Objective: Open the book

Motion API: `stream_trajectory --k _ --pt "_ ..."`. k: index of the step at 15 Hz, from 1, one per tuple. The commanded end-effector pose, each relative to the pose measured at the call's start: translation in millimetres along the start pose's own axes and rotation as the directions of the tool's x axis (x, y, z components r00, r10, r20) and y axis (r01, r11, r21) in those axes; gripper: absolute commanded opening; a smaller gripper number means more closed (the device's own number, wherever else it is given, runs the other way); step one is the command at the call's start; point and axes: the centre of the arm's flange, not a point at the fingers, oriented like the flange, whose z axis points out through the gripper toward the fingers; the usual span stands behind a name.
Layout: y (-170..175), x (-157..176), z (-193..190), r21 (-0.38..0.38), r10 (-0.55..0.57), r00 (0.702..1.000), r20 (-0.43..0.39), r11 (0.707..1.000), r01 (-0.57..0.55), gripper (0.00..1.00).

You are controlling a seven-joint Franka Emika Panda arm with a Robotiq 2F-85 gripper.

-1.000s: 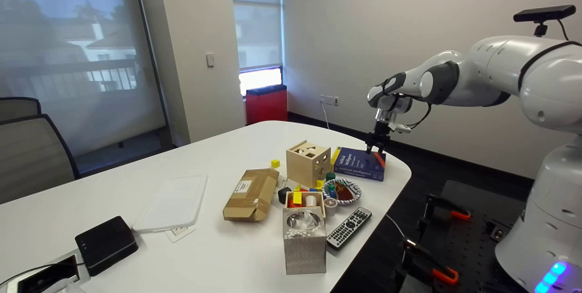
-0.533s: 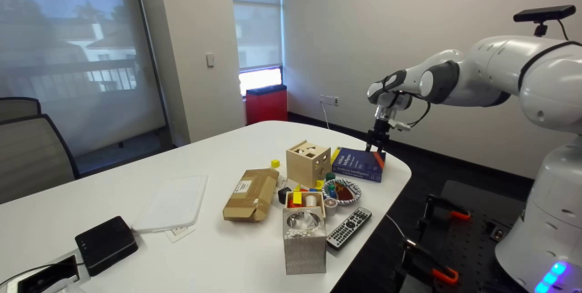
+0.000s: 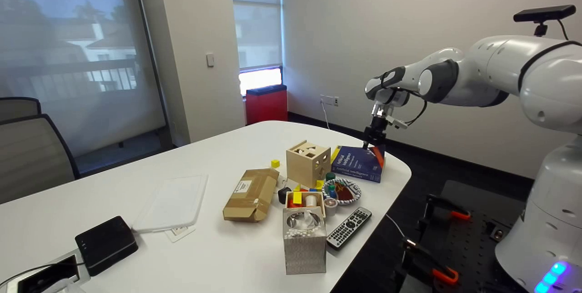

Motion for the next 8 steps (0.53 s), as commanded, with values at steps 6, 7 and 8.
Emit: stream_trajectory --k 6,7,8 --pt "-28.8 12.7 1.6 0.035 -0.037 0.999 0.035 0.999 0.035 1.0" --pt "-32.6 14.4 -0.2 0.032 -0.044 0.998 0.037 0.999 0.043 0.95" --pt "-38.2 16.0 -2.7 0.03 -0.054 0.998 0.036 0.998 0.053 0.72"
